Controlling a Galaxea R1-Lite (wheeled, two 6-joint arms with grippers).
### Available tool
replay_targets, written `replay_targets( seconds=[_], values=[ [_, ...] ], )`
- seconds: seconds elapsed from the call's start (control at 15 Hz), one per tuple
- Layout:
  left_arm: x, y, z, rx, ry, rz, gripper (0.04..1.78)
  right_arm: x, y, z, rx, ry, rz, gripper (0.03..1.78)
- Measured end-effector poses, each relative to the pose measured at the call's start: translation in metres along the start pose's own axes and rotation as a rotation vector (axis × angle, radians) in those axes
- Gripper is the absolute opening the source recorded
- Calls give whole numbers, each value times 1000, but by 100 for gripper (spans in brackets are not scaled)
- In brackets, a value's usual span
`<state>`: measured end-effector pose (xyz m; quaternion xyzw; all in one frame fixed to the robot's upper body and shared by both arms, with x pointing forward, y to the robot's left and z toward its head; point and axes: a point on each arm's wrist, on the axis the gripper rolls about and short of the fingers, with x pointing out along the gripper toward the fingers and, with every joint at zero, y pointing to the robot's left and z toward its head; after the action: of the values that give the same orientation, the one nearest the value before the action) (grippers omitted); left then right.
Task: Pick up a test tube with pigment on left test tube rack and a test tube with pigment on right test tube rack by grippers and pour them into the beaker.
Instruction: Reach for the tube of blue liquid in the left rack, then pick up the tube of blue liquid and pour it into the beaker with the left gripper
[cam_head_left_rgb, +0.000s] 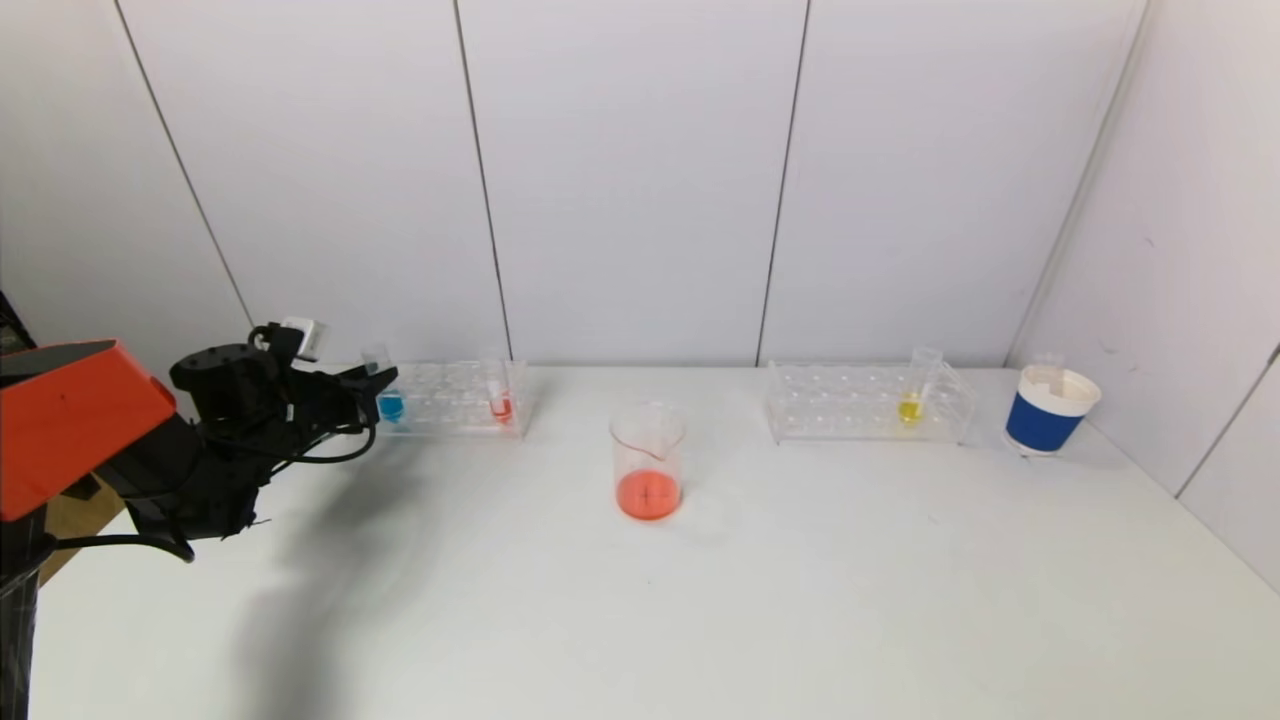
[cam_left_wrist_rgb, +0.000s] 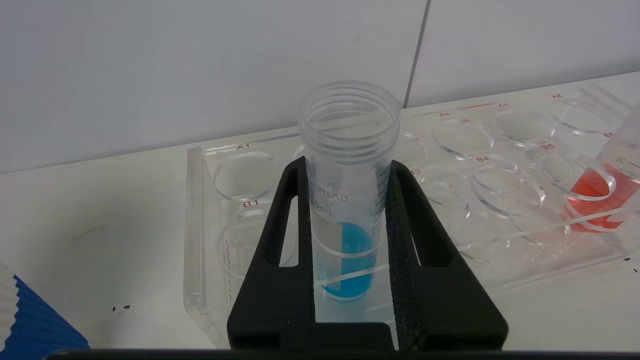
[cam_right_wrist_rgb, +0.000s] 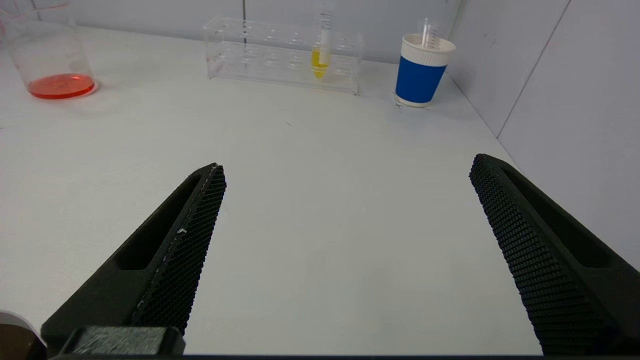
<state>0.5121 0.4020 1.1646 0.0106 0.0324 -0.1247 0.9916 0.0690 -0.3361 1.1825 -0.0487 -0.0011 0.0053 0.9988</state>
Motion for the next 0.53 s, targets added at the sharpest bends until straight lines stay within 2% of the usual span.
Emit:
replay_targets(
  seconds=[0.53],
  values=[
    [0, 0, 0, 21, 0, 4, 44, 0, 0, 0, 0, 0, 0, 177]
  ],
)
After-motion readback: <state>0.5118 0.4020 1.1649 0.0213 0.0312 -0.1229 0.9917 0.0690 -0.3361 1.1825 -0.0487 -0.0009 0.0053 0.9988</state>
